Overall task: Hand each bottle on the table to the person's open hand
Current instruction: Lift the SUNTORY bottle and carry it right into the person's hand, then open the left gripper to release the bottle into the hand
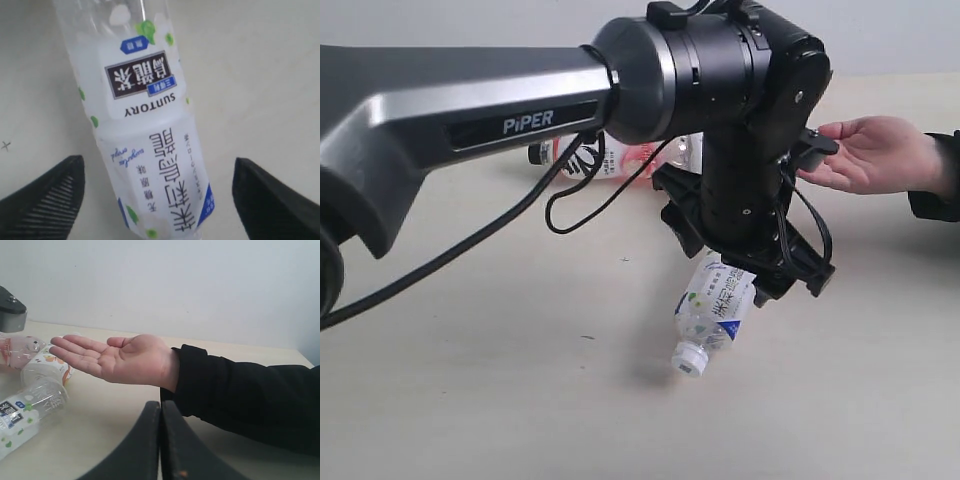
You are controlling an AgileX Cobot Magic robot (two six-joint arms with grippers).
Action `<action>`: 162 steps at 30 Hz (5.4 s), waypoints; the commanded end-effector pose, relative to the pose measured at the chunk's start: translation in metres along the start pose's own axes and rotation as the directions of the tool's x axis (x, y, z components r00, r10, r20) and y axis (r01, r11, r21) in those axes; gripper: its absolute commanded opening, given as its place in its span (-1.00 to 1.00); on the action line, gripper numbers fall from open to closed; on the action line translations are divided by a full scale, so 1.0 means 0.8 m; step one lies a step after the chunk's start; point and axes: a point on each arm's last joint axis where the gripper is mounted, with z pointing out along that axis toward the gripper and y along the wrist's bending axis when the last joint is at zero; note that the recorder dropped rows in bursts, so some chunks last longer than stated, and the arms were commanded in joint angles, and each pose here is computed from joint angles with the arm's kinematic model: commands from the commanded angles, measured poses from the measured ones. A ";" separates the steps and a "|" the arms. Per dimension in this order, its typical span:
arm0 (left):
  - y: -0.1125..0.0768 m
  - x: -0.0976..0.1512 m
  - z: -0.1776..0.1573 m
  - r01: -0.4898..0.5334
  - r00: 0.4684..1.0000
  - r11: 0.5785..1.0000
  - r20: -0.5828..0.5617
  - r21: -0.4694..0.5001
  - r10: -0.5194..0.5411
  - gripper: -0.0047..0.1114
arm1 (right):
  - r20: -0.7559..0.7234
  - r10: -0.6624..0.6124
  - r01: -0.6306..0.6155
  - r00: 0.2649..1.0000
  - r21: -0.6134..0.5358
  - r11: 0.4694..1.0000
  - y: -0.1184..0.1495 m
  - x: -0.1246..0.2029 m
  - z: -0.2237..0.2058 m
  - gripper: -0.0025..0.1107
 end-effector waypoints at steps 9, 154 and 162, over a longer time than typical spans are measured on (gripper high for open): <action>-0.001 -0.006 0.038 0.059 0.998 0.997 0.004 -0.040 -0.059 0.47 | 0.009 -0.002 0.002 1.000 0.005 1.000 0.000 0.001 0.000 -0.96; 0.017 -0.079 -0.016 0.475 0.737 0.580 0.060 0.662 -0.673 0.68 | 0.009 -0.002 0.002 1.000 0.005 1.000 0.000 0.001 0.000 -0.96; 0.032 -0.066 -0.050 0.442 0.789 0.657 0.083 0.610 -0.608 0.68 | 0.009 -0.002 0.002 1.000 0.005 1.000 0.000 0.001 0.000 -0.96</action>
